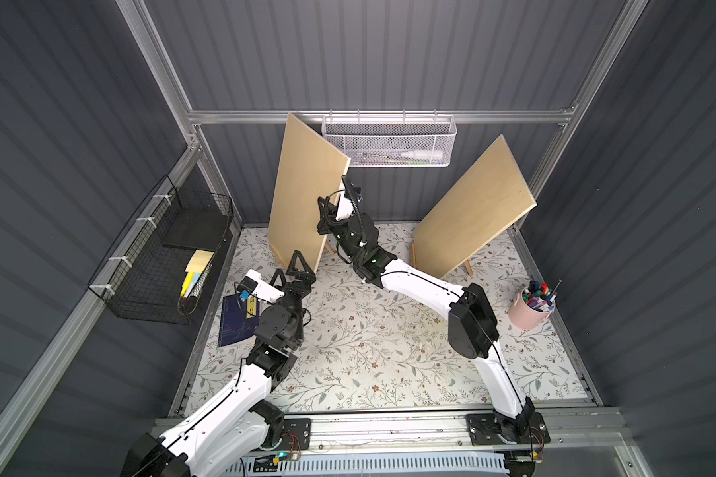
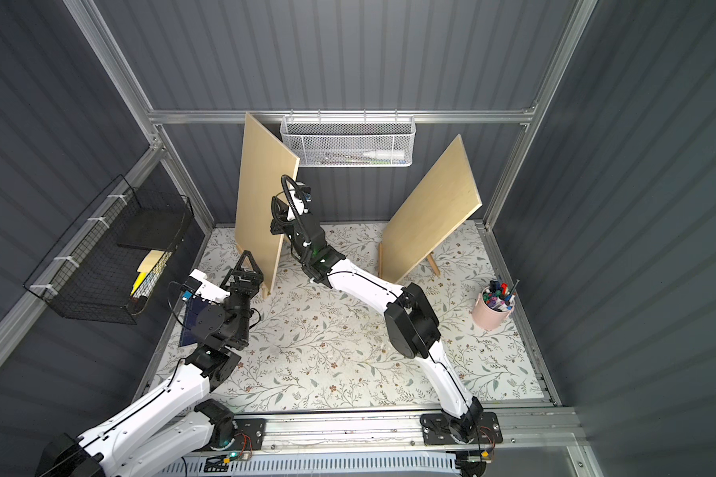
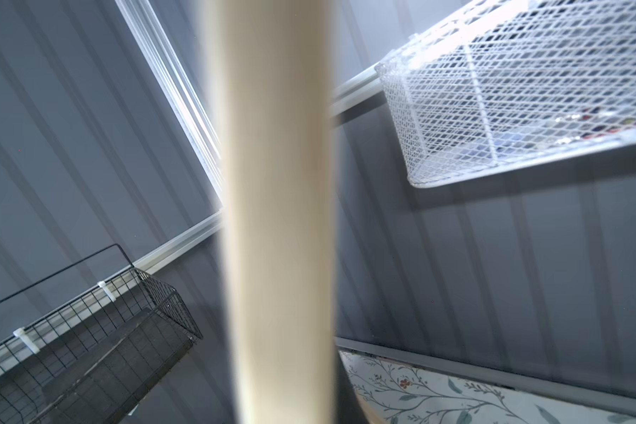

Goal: Disassemble the easel
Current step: Pick up the drawing board from the easel.

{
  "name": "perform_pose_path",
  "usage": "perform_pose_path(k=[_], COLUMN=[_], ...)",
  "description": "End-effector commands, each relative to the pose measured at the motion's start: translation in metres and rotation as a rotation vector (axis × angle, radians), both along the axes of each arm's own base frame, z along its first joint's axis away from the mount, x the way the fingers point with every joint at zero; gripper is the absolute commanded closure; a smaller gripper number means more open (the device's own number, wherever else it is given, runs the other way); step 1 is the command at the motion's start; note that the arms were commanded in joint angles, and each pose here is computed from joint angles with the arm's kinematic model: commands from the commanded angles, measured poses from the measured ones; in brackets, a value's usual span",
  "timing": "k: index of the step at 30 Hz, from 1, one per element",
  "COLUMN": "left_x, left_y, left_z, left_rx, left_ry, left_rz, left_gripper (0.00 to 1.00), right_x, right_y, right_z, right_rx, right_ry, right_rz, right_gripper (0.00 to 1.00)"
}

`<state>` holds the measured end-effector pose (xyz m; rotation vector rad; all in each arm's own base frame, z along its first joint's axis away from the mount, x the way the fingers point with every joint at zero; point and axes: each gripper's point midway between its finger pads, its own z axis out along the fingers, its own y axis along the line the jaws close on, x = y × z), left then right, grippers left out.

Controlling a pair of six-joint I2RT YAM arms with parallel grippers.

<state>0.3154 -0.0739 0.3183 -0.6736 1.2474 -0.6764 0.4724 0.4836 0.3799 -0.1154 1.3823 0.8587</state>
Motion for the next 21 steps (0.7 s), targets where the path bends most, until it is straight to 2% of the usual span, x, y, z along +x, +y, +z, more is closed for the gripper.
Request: perform_pose_path(k=[1, 9, 21], left_x=[-0.003, -0.002, -0.008], left_y=[-0.001, -0.002, -0.002], left_z=[0.004, 0.004, 0.011], left_rx=[0.020, 0.028, 0.049], left_ry=[-0.015, -0.015, -0.046], left_rz=[-0.008, -0.007, -0.019], left_gripper=[0.01, 0.01, 0.01], right_x=[-0.013, -0.020, -0.063], right_y=[0.003, -0.006, -0.025], right_z=[0.034, 0.057, 0.138], right_rx=[0.080, 0.121, 0.240], right_ry=[-0.076, -0.139, -0.264], right_rz=[0.033, 0.021, 0.053], right_gripper=[1.00, 1.00, 1.00])
